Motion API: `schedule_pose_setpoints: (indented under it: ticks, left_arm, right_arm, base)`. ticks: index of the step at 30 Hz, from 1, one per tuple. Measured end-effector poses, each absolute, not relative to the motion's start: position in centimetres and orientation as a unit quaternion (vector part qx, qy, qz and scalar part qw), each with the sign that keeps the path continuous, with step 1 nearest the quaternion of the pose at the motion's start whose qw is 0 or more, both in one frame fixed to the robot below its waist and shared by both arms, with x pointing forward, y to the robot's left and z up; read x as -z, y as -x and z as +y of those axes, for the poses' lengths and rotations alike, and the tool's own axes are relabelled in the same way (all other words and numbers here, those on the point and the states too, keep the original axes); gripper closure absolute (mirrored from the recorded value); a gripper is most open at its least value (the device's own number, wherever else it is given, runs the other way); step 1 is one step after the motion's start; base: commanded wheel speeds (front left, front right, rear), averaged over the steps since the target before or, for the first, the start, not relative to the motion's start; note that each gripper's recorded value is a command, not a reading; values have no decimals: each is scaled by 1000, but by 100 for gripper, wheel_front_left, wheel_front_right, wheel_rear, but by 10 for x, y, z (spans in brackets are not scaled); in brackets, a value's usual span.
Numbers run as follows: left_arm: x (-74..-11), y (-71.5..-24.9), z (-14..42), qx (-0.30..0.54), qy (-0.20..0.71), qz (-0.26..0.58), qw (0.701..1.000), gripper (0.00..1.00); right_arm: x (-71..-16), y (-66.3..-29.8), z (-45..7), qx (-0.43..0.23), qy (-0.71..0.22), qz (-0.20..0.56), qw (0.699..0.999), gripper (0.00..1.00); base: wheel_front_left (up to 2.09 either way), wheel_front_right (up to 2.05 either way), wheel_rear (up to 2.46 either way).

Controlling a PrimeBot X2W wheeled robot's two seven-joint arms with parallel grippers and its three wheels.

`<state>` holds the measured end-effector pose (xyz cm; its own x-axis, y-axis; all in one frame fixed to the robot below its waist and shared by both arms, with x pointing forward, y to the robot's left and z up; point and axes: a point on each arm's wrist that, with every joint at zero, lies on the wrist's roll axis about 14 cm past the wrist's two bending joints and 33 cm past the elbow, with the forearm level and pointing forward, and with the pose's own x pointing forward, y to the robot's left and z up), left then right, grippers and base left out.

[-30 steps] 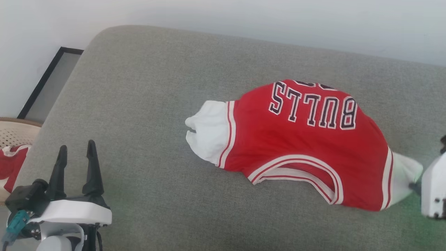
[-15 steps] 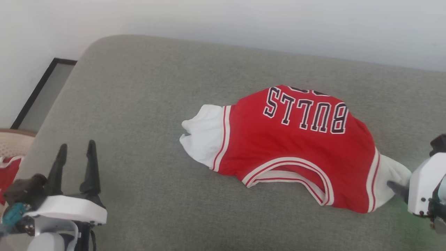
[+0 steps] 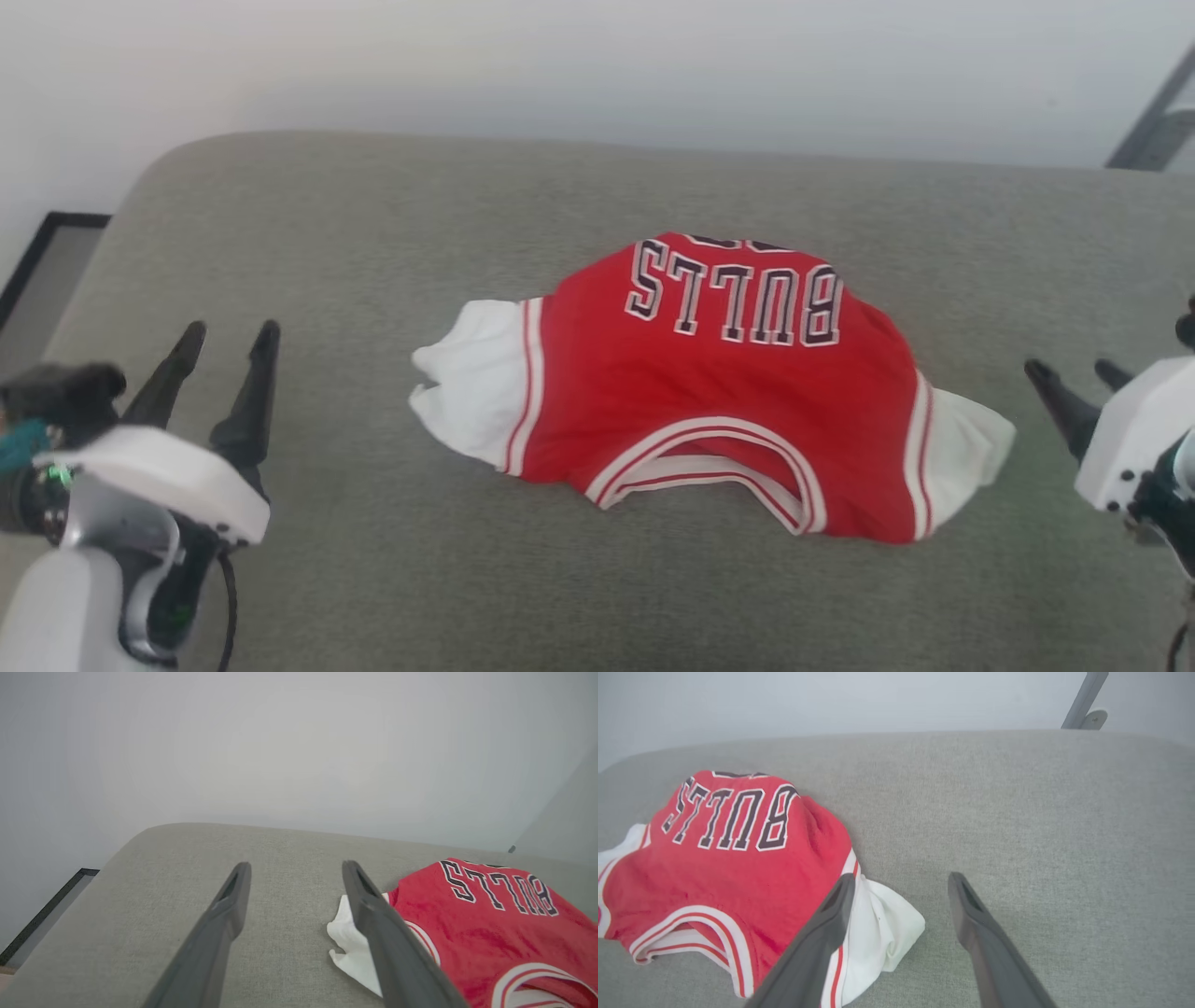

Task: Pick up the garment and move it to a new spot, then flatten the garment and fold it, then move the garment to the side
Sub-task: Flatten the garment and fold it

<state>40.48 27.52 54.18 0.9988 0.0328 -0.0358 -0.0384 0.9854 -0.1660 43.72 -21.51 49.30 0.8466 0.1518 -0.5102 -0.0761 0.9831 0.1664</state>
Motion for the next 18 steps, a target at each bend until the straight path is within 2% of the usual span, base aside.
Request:
schedule_pose_setpoints:
  ticks: [10,14,18]
  left_arm:
    - [-518,-449,227,81,88,167,979,0]
    - [-498,-461,209,105,86,250,959,0]
    - [-474,-467,197,112,73,339,931,0]
  right_arm:
    - [-542,-442,-233,-23,-77,102,992,0]
    - [-542,-437,-240,-7,-88,77,993,0]
    - [-532,-432,-252,13,-95,83,992,0]
  base:
    - [0,0,0]
    - [0,0,0]
    - [0,0,0]
